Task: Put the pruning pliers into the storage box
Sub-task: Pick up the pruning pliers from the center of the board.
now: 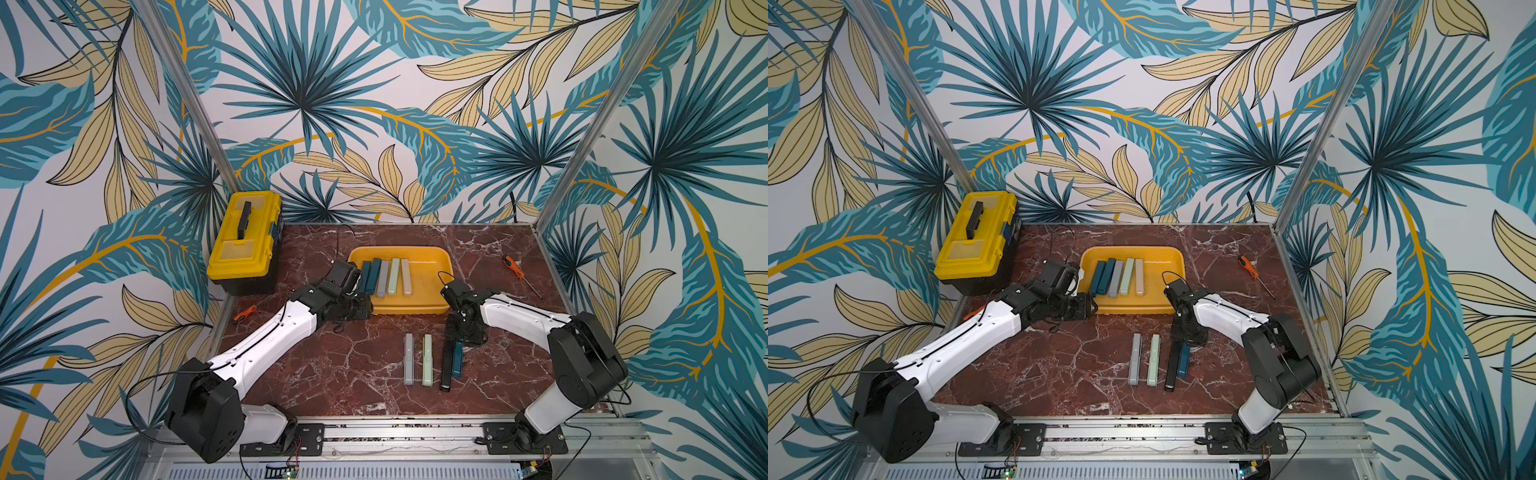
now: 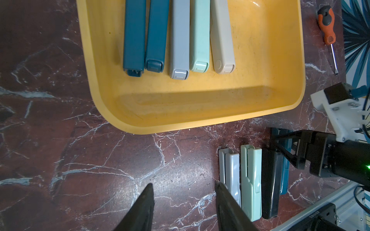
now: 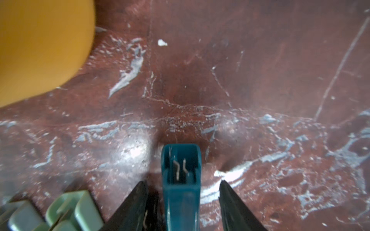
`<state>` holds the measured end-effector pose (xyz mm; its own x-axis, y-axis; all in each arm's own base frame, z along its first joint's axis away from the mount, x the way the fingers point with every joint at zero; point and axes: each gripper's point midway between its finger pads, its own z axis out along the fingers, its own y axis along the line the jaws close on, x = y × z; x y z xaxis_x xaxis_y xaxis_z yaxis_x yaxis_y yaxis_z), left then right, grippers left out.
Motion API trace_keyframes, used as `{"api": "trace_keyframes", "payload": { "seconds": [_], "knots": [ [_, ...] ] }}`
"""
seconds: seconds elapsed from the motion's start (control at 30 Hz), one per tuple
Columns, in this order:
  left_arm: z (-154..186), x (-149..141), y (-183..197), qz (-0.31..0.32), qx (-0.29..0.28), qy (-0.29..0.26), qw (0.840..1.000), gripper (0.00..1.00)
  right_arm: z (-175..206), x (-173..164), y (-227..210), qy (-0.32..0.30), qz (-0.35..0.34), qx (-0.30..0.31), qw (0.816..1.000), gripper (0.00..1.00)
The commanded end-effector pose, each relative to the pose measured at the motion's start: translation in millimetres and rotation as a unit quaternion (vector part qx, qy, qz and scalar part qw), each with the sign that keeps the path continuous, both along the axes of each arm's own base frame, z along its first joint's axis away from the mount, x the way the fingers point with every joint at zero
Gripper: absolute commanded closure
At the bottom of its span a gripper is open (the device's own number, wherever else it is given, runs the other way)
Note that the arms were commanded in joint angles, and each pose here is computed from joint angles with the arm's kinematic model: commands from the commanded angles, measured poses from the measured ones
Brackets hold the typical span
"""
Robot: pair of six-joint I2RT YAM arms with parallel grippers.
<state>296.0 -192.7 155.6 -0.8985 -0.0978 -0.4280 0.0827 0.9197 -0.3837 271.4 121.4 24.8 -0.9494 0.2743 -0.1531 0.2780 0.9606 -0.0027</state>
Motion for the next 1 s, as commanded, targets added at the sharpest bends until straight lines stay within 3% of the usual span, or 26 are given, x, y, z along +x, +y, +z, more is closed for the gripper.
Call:
{"api": "trace_keyframes", "payload": {
  "seconds": [0.0,0.43,0.73,0.97],
  "knots": [
    [14,2,3,0.000,-0.003,-0.017,1.000,0.49,-11,-6,-4,0.011,-0.008,-0.011,1.000,0.41],
    [11,1,-1,-0.003,-0.009,-0.011,1.000,0.49,-18,-28,-20,0.030,-0.009,-0.029,0.999,0.43],
    [11,-1,1,0.000,-0.010,-0.009,1.000,0.49,-14,-28,-27,0.030,-0.014,-0.052,0.998,0.43],
    [12,2,-1,0.000,-0.012,-0.012,1.000,0.49,-22,-22,-17,0.044,-0.021,-0.031,0.998,0.45]
  ]
}}
